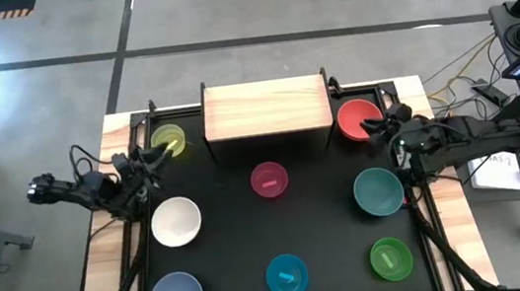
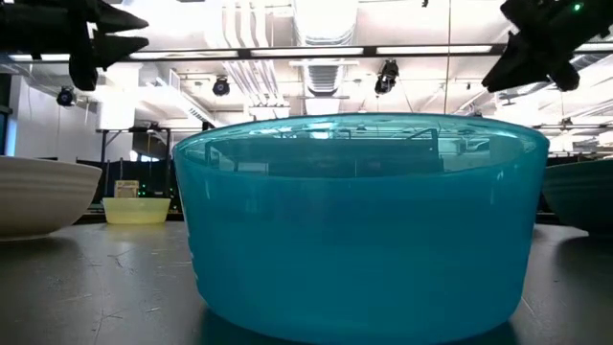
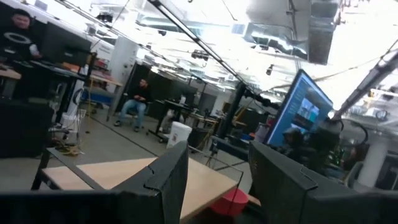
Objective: Place and stack bowls onto a shelf
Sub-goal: Put the orange bowl on the shelf
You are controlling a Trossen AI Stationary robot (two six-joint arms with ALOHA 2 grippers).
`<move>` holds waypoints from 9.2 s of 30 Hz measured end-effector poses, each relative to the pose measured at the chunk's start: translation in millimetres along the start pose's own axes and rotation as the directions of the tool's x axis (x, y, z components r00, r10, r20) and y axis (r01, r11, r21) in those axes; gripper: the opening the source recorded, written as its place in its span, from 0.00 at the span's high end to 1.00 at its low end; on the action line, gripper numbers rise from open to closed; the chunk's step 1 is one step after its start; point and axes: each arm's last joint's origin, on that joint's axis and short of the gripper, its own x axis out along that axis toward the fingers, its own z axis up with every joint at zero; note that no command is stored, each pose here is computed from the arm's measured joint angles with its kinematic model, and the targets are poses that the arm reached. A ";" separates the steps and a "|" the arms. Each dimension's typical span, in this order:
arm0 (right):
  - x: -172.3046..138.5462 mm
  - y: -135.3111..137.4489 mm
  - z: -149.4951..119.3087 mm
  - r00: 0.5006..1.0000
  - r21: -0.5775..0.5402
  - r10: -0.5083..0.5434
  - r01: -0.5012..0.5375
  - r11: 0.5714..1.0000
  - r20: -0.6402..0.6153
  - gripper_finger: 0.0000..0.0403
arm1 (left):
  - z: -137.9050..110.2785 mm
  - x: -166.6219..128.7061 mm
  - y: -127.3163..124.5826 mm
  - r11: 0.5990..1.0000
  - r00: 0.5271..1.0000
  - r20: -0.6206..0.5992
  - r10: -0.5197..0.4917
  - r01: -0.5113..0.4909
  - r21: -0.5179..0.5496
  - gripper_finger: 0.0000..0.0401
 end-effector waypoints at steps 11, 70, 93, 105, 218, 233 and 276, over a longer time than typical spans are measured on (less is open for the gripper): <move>5.0 27.0 18.2 0.967 -0.069 0.011 -0.030 0.997 -0.255 0.80 | 31.0 2.9 -3.6 1.000 0.999 -0.037 0.006 -0.005 0.012 0.62; 146.4 7.5 32.4 0.461 -0.538 -0.429 -0.130 0.833 -0.777 0.63 | 72.8 -3.4 4.2 0.983 0.976 -0.198 0.093 -0.059 0.175 0.62; 145.2 21.9 59.2 0.758 -0.477 -0.210 -0.149 0.866 -0.617 0.67 | 72.4 -3.5 4.3 0.985 0.975 -0.200 0.094 -0.062 0.160 0.62; 120.7 8.9 52.0 0.652 -0.487 -0.298 -0.126 0.864 -0.697 0.67 | 70.5 -3.9 4.8 0.982 0.972 -0.214 0.098 -0.060 0.177 0.62; 115.5 86.3 178.9 0.833 -0.557 -0.166 -0.192 0.808 -0.528 0.98 | 70.4 -3.9 4.8 0.995 0.972 -0.214 0.097 -0.089 0.046 0.62; 154.0 116.8 166.6 0.795 -0.628 -0.185 -0.288 0.723 -0.577 0.98 | 70.4 -3.9 4.8 0.995 0.972 -0.214 0.097 -0.089 0.045 0.62; 189.8 120.8 143.5 0.718 -0.637 -0.253 -0.329 0.697 -0.648 0.90 | 62.4 -6.1 7.0 0.994 0.956 -0.276 0.104 -0.096 0.043 0.62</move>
